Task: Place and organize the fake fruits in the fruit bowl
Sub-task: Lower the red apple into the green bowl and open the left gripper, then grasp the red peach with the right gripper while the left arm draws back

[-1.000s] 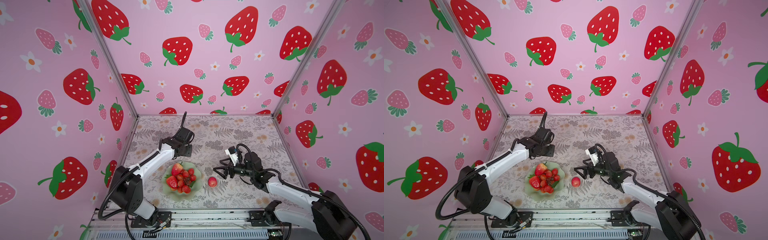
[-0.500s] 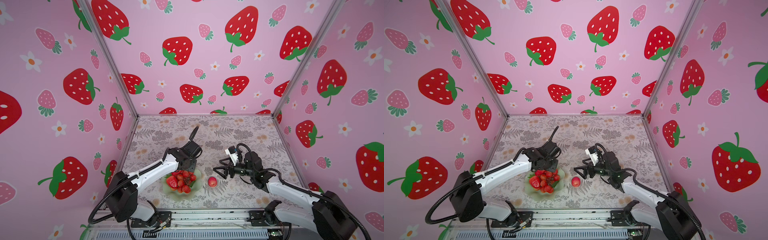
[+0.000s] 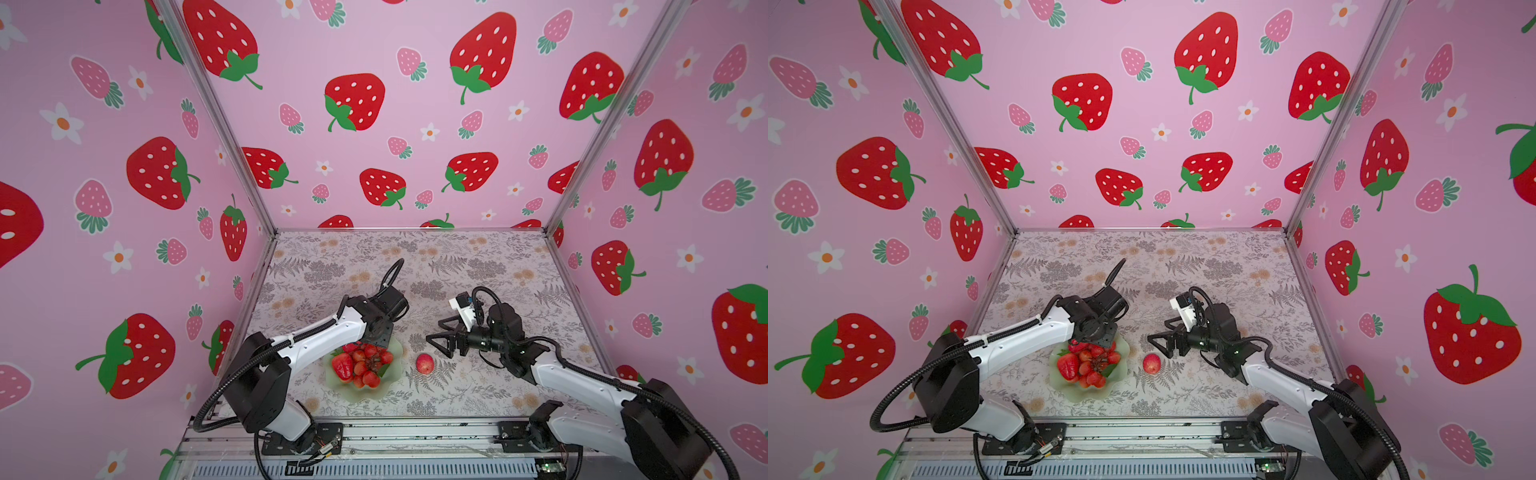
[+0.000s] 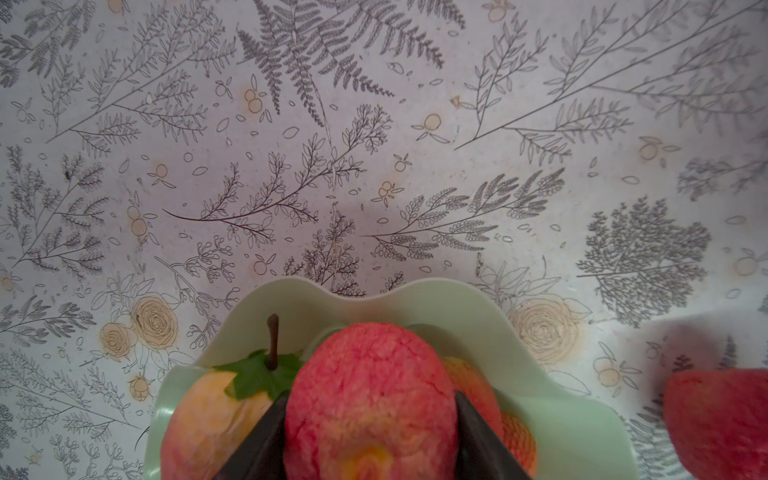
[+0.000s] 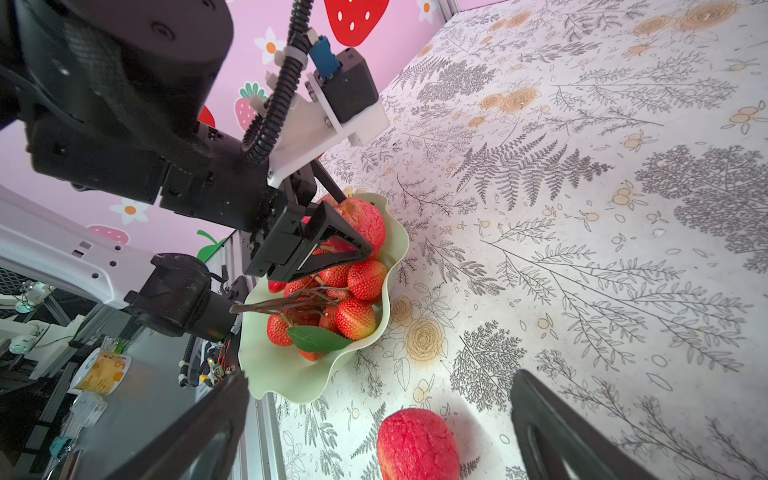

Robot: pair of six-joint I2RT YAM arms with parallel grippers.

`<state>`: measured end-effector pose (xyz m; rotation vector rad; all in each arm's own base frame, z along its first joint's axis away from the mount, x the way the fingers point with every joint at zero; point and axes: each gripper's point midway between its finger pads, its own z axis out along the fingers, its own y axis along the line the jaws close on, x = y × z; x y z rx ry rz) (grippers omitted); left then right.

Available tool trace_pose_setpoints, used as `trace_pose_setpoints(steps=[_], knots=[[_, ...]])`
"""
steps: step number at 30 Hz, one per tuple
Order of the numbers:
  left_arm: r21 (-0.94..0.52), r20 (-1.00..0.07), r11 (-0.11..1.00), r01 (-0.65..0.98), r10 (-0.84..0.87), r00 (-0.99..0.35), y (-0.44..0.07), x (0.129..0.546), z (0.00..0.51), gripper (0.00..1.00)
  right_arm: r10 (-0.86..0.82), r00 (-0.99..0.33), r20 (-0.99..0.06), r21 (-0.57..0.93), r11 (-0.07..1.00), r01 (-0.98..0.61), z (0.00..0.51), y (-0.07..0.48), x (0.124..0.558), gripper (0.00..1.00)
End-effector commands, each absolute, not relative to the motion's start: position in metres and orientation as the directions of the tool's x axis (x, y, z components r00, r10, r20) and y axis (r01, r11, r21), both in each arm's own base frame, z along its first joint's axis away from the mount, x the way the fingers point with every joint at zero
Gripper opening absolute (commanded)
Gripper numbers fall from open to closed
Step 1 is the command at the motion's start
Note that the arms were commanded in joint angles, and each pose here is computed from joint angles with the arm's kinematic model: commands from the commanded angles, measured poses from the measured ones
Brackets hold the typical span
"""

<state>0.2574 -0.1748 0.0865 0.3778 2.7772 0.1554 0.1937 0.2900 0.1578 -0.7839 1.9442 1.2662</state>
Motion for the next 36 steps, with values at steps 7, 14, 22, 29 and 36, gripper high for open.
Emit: trace_pose_setpoints(steps=[7, 14, 22, 29, 36], knots=[[0.163, -0.383, 0.955, 0.246, 0.291, -0.877, -0.176, 0.26, 0.113, 0.69, -0.108, -0.564, -0.819, 0.508, 0.319, -0.8, 0.17, 0.296, 0.196, 0.99], [0.084, -0.489, 0.953, 0.292, 0.295, -0.821, -0.182, 0.255, 0.149, 0.7, -0.194, -0.613, -0.766, 0.482, 0.457, -0.747, 0.131, 0.281, 0.2, 0.99], [-0.131, -0.582, 0.794, 0.594, 0.424, -0.694, -0.211, 0.186, 0.178, 0.88, -0.312, -0.617, -0.722, 0.433, 0.492, -0.755, 0.104, 0.279, 0.172, 1.0], [-0.202, -0.572, 0.676, 0.708, 0.505, -0.646, -0.219, 0.131, 0.19, 0.99, -0.35, -0.57, -0.744, 0.364, 0.502, -0.784, 0.101, 0.294, 0.157, 0.99], [-0.136, -0.593, 0.641, 0.756, 0.558, -0.58, -0.227, 0.122, 0.192, 0.99, -0.431, -0.567, -0.702, 0.281, 0.564, -0.777, 0.079, 0.3, 0.162, 0.94]])
